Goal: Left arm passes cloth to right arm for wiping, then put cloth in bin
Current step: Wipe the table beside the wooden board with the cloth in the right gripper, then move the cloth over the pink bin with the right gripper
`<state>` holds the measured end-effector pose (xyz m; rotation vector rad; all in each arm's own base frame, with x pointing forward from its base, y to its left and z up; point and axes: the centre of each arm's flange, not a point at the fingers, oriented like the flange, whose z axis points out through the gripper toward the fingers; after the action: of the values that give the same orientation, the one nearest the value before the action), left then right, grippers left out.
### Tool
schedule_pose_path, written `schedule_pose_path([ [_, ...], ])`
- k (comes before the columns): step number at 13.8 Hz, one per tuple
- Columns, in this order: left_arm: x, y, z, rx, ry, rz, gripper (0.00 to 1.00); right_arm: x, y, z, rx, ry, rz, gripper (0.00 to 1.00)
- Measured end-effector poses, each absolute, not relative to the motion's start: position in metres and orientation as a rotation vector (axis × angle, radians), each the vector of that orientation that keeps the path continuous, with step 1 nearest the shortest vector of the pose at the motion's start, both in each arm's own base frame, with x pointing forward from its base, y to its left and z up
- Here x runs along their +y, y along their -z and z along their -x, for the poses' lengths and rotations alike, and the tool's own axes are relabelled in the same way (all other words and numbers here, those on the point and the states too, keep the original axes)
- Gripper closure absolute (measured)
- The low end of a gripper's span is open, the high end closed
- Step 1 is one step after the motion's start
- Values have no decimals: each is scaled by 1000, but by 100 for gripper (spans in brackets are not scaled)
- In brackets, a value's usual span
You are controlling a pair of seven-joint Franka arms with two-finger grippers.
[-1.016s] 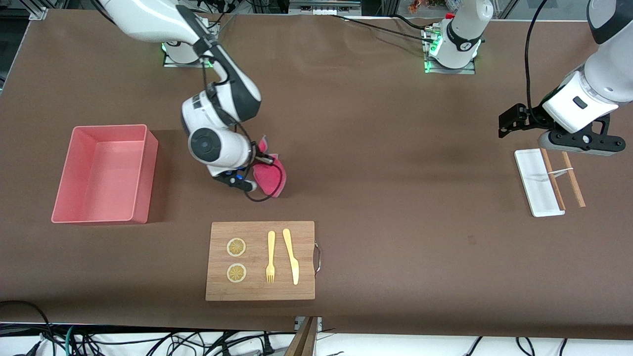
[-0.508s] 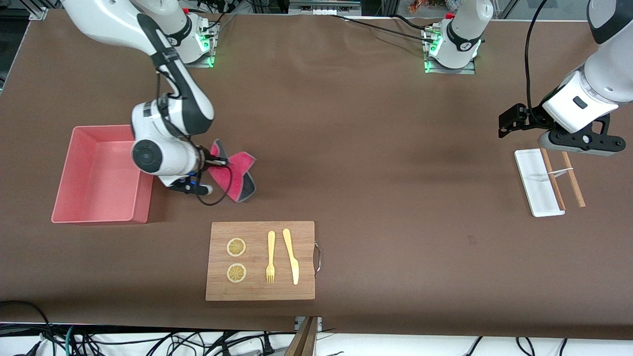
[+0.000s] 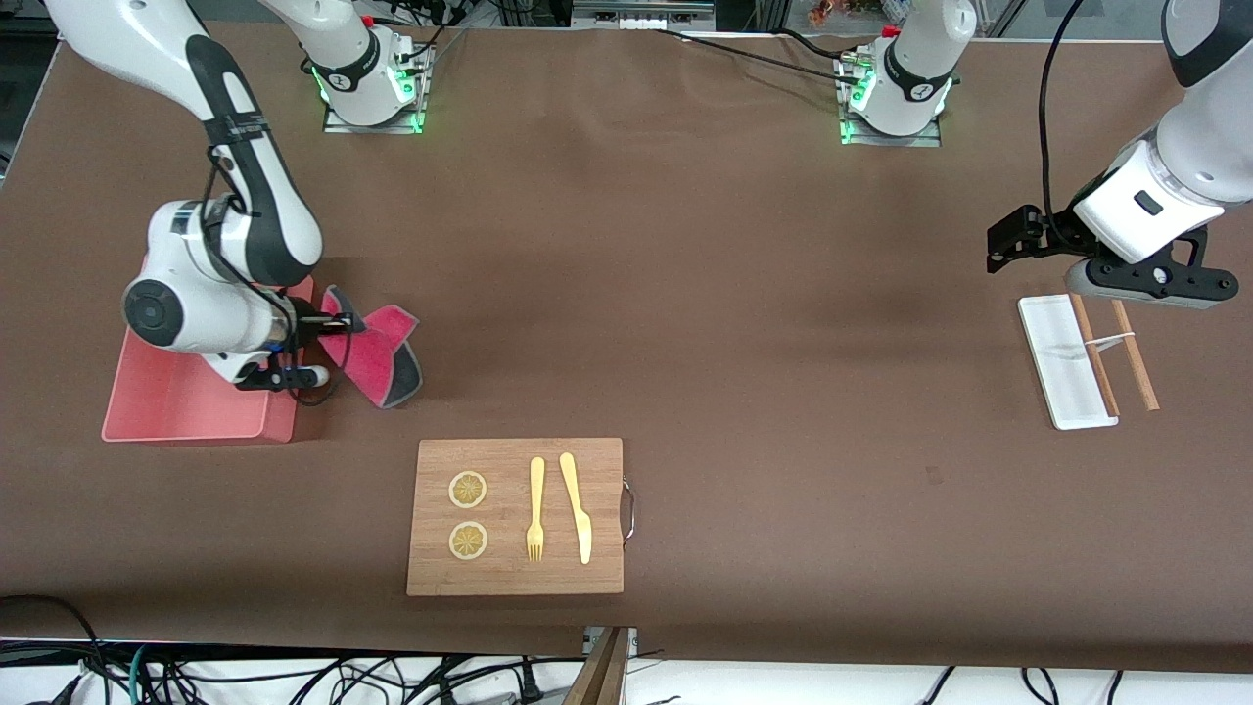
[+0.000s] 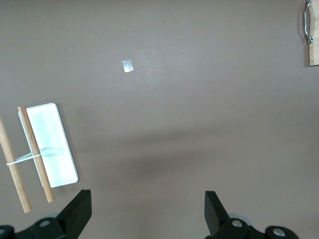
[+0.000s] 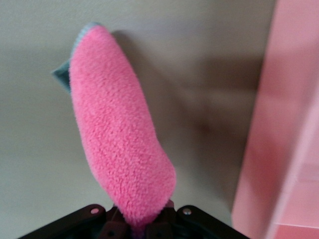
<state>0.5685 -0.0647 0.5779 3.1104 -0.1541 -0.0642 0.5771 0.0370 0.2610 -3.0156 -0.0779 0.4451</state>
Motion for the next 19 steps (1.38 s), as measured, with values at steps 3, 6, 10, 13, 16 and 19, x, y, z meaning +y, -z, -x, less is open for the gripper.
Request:
schedule_pose_path([
  [3,-67,-578,-568,-161,64,-3110,0,28,-297,-573,-109,-447,3036,98],
  [6,-68,-578,-568,-163,64,-3110,0,16,-343,-566,-111,-451,3051,98],
  [10,-68,-578,-568,-164,64,-3110,0,-7,-401,-562,-141,-431,3106,98],
  [13,-68,-578,-568,-164,63,-3110,0,-29,-449,-564,-206,-410,3139,98],
  [16,-68,-578,-568,-165,63,-3110,0,-61,-474,-563,-205,-406,3150,98],
  [19,-69,-578,-568,-165,63,-3110,0,-74,-475,-561,-180,-407,3151,95],
])
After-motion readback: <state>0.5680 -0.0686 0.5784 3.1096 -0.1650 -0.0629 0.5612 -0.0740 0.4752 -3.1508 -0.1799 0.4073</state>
